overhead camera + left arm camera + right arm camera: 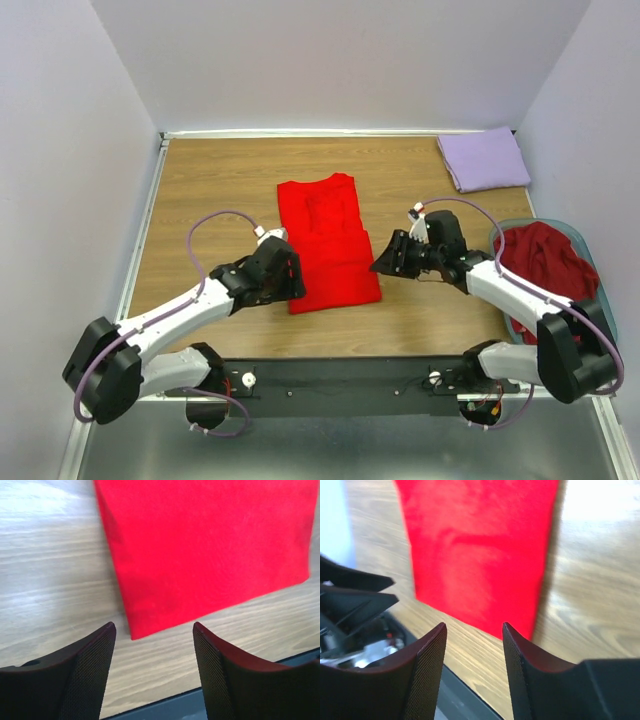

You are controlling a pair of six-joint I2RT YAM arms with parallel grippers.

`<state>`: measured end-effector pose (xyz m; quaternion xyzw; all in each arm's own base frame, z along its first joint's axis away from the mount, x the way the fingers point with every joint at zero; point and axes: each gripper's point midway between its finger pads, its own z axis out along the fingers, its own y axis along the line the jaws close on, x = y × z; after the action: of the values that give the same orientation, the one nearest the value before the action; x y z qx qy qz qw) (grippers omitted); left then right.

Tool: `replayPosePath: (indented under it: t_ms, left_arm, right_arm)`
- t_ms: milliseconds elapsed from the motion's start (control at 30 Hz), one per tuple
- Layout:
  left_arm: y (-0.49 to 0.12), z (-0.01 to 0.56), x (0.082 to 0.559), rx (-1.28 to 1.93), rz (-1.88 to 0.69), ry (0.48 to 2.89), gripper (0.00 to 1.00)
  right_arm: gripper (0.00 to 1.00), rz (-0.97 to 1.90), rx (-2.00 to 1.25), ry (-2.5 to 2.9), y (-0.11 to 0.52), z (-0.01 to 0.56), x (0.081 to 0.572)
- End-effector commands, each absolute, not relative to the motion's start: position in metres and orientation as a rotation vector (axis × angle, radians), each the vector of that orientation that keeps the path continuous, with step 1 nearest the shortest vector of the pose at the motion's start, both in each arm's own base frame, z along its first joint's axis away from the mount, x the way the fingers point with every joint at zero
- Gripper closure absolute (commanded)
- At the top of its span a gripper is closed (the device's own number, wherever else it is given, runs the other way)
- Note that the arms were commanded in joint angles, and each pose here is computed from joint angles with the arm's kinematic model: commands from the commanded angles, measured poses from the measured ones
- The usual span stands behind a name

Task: Fold and stack the t-shirts
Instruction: Fold the tshirt

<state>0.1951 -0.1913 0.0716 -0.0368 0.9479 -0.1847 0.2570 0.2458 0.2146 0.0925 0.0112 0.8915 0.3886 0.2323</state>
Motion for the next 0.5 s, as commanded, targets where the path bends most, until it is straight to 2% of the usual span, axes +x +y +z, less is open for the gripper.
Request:
replayPosePath:
  t_ms: [0, 200, 467]
  left_arm:
    - [-0.180, 0.062, 0.186, -0.066, -0.322, 2.635, 0.28]
    - [-0.182, 0.047, 0.182, -0.033, -0.241, 2.674, 0.27]
    - [-0.191, 0.031, 0.184, 0.006, -0.190, 2.702, 0.40]
  right_arm:
    - [0.43, 0.747, 0.046, 2.568, 0.186, 0.075, 0.236]
    - [0.43, 0.559, -0.004, 2.602, 0.183, 0.068, 0.229]
    - [0.43, 0.464, -0.079, 2.627, 0.198, 0.057, 0.223]
